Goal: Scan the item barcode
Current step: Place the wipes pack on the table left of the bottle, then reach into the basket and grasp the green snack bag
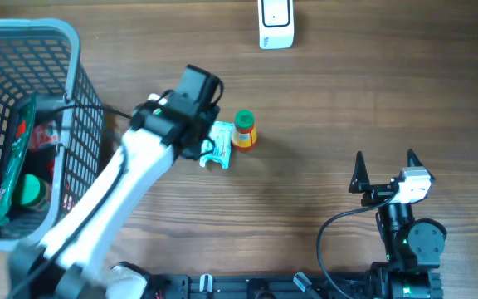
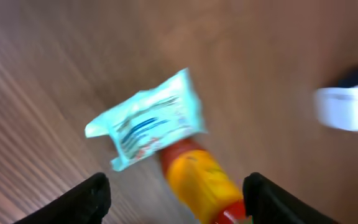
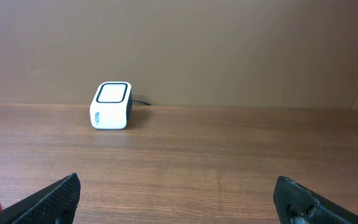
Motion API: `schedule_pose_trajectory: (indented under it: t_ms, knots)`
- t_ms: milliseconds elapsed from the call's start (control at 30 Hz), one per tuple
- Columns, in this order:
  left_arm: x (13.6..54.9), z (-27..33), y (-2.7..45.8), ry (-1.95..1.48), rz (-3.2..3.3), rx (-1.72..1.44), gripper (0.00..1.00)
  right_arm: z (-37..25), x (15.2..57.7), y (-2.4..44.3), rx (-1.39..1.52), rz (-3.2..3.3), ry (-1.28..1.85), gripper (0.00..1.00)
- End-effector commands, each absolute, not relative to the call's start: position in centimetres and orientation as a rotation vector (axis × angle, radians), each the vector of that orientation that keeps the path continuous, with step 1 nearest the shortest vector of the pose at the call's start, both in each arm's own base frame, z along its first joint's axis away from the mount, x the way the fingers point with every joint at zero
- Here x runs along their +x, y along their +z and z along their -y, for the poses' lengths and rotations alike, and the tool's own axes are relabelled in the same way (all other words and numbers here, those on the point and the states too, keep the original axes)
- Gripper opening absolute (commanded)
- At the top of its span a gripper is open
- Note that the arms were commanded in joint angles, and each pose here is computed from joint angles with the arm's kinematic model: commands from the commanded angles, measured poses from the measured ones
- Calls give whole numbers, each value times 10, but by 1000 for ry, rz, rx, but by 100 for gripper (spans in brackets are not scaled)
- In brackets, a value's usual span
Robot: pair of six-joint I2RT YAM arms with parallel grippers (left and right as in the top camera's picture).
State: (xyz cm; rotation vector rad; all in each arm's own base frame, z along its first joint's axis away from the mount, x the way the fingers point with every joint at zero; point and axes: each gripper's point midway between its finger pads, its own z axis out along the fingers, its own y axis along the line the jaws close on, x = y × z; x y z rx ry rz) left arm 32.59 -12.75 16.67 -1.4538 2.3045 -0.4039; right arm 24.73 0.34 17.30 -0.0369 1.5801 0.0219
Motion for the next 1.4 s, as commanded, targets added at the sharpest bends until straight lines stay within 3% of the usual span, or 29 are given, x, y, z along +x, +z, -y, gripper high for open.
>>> schedule_pose_trajectory:
  t_ms: [0, 300, 467, 767, 833, 1100, 1367]
  knots:
    - [323, 82, 241, -368, -2073, -1259, 78, -2, 247, 173, -40, -1577, 3, 100]
    - [272, -40, 357, -439, -1464, -1395, 79, -2, 247, 173, -40, -1577, 3, 100]
    - [245, -101, 373, -314, -1254, -1490, 77, -2, 247, 173, -40, -1577, 3, 100]
    - [255, -187, 314, -173, -1094, -1854, 84, -2, 247, 173, -40, -1577, 3, 100]
    - [262, -200, 293, -155, -1056, -1949, 100, -2, 247, 173, -40, -1577, 3, 100]
    - [290, -223, 214, -131, -869, -2264, 100, -2, 247, 173, -40, -1577, 3, 100]
    - [321, -238, 151, -65, -885, -2357, 100, -2, 247, 173, -40, -1577, 3, 100]
